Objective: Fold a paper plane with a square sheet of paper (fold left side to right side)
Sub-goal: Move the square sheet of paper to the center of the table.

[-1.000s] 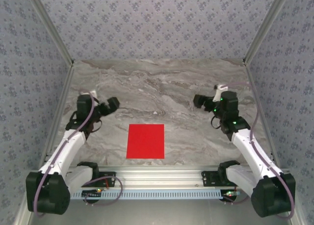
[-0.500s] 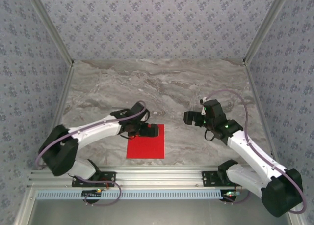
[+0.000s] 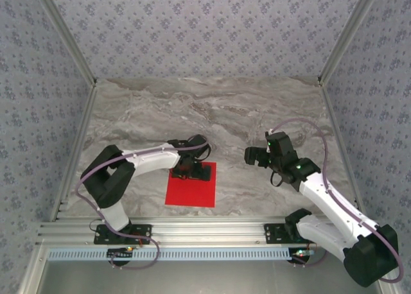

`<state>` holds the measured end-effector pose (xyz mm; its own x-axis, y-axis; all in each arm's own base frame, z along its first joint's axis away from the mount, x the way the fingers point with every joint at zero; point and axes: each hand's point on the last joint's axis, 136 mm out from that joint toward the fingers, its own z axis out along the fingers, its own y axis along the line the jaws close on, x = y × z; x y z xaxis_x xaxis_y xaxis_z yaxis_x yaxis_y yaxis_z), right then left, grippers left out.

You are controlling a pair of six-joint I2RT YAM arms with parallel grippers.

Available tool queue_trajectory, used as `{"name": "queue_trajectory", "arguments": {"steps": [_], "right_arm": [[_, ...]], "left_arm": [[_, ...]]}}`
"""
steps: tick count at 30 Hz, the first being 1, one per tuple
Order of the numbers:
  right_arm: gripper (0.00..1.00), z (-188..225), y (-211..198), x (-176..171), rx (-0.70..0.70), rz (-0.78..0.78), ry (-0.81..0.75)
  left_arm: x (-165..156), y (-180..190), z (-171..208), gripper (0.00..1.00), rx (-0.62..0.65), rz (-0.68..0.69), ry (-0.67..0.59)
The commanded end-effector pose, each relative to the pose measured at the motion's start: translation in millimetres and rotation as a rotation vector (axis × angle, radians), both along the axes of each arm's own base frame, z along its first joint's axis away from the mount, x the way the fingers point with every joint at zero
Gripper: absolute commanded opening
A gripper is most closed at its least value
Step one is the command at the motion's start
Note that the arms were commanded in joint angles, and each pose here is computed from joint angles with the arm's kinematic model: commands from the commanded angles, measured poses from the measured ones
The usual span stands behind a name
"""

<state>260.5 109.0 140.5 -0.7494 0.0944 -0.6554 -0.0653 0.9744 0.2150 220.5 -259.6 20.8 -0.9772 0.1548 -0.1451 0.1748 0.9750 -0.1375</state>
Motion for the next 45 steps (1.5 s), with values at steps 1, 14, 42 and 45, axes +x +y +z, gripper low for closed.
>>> {"name": "queue_trajectory", "arguments": {"steps": [1,14,42,45], "right_arm": [[1.0,11.1,-3.8,0.5,-0.019,-0.011,-0.024],[1.0,7.4,-7.3,-1.5,-0.043,-0.013,-0.017],[0.98,-37.6,67.8,77.5,0.061,0.109,0.113],[0.93,-52.6,92.3,102.2,0.084,0.14,0.169]], "left_arm": [[0.2,16.7,-18.6,0.98,0.138,0.026,0.029],[52.3,-2.7,-30.3,0.98,0.224,0.005,-0.058],[130.0,9.1,84.2,0.94,-0.339,0.122,-0.183],[113.4,20.4,79.5,0.9,-0.468,0.166,-0.118]]}}
